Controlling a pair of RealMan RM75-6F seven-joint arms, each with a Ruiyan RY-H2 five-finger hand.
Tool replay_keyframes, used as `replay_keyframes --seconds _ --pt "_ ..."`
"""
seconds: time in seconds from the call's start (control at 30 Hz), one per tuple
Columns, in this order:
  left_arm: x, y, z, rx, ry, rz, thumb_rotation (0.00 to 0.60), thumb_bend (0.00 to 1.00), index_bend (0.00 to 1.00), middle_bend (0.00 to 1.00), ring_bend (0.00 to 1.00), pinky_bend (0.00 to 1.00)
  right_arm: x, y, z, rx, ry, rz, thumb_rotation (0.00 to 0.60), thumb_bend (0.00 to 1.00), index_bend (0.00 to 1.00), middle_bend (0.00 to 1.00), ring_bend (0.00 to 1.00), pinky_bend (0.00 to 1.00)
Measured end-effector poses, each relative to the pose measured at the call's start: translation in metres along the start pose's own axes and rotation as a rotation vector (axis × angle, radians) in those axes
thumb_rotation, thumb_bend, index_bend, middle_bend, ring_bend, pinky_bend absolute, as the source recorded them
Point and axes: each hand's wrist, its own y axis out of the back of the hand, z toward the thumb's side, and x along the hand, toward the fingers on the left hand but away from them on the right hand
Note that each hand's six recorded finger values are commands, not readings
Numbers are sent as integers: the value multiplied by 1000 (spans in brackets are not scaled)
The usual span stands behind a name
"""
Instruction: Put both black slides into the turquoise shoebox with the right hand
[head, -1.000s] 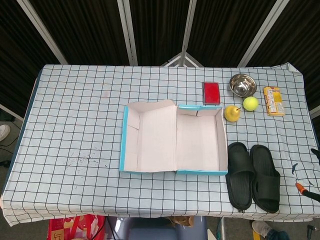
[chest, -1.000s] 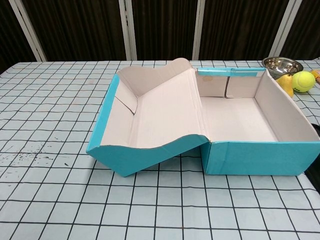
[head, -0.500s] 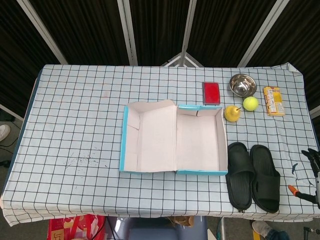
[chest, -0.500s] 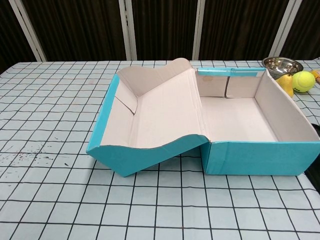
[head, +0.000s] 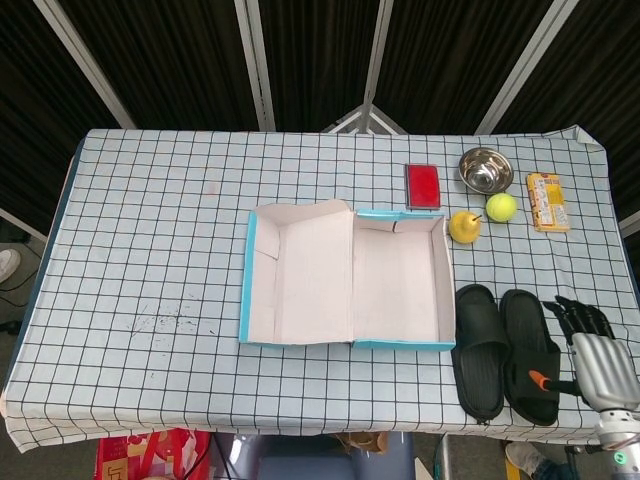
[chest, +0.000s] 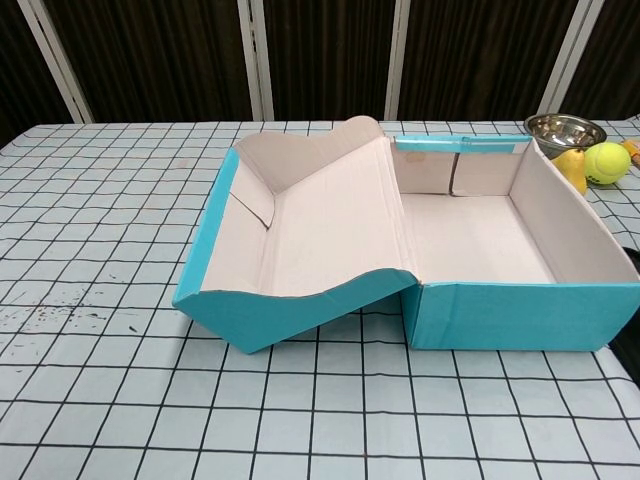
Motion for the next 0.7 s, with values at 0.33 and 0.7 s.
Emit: replay_keyframes --seconds 0.33,0.7 --pt "1 2 -6 -8 18 3 600 814 223 101 58 135 -40 -33 24 45 -76 117 600 70 144 97 55 0" --pt "3 2 -11 -12 31 -2 600 814 223 102 58 135 -72 -69 48 86 -115 199 600 70 142 97 55 0"
